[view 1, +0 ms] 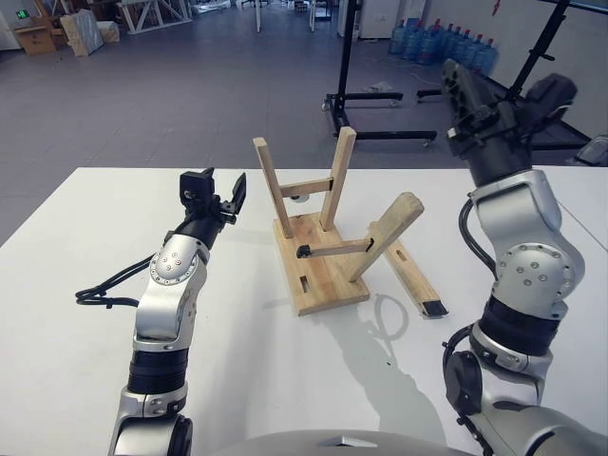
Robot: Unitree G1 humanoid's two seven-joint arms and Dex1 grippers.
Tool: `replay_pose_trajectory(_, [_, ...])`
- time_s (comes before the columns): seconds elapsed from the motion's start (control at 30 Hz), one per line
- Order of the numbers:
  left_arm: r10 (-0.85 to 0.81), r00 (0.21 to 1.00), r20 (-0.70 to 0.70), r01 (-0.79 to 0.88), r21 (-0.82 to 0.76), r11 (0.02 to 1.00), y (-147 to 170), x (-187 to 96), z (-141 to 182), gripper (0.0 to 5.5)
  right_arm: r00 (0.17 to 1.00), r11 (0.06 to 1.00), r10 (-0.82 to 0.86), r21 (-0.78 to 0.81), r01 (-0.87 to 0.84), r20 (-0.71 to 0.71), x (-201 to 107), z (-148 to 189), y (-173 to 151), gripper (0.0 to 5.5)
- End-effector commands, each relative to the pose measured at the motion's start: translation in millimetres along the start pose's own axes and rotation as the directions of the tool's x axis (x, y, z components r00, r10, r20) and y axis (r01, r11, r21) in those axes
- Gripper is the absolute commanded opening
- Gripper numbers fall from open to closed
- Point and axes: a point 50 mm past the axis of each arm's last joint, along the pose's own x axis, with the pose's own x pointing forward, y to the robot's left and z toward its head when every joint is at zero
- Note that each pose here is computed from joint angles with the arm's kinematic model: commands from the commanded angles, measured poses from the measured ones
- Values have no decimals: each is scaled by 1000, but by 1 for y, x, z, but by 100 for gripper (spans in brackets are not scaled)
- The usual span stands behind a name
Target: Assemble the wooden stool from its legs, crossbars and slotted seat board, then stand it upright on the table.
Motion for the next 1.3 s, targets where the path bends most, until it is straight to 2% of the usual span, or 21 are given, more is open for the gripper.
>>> replay_pose_trajectory(0.03, [41, 999, -15, -41, 4, 999, 5, -7, -4, 316, 949, 971, -205, -173, 166, -240, -47, -30, -60, 272])
replay_pose_trajectory(0.13, [80, 997, -18, -80, 11, 997, 11, -11, -4, 316, 836, 956, -249, -262, 131, -490, -102, -58, -98, 272])
replay_pose_trajectory(0.2, [102, 995, -21, -101, 16, 995, 15, -13, -5, 316, 766, 955, -252, -279, 99, -591, -130, -69, -109, 272])
replay_pose_trajectory(0.3, [90, 996, -29, -90, 15, 996, 13, -13, -5, 316, 660, 945, -270, -325, 42, -701, -151, -86, -115, 272])
replay_pose_trajectory(0.37, [74, 997, -31, -73, 8, 997, 9, -12, -5, 316, 623, 945, -264, -328, 13, -736, -161, -95, -114, 272])
replay_pose_trajectory(0.57, [49, 998, -49, -49, 13, 999, 5, -14, -8, 316, 591, 934, -271, -357, -30, -760, -166, -109, -109, 272])
replay_pose_trajectory(0.7, [49, 997, -51, -48, 16, 999, 5, -14, -9, 316, 535, 916, -277, -388, -103, -798, -169, -118, -109, 272])
replay_pose_trajectory(0.9, [45, 998, -53, -44, 15, 999, 3, -13, -10, 316, 499, 895, -331, -433, -102, -801, -170, -124, -115, 272])
replay_pose_trajectory(0.93, [44, 998, -55, -43, 15, 999, 3, -13, -10, 316, 504, 892, -333, -439, -104, -797, -169, -124, -115, 272])
replay_pose_trajectory(1.1, [38, 998, -59, -37, 18, 999, 2, -14, -11, 316, 518, 887, -333, -449, -113, -788, -164, -125, -114, 202])
replay_pose_trajectory(1.23, [30, 998, -55, -29, 20, 999, 2, -12, -10, 316, 524, 887, -329, -448, -113, -786, -166, -128, -112, 202])
replay_pose_trajectory(1.3, [33, 999, -32, -32, 33, 999, 5, -9, -4, 316, 590, 862, -355, -498, -93, -725, -155, -124, -113, 202])
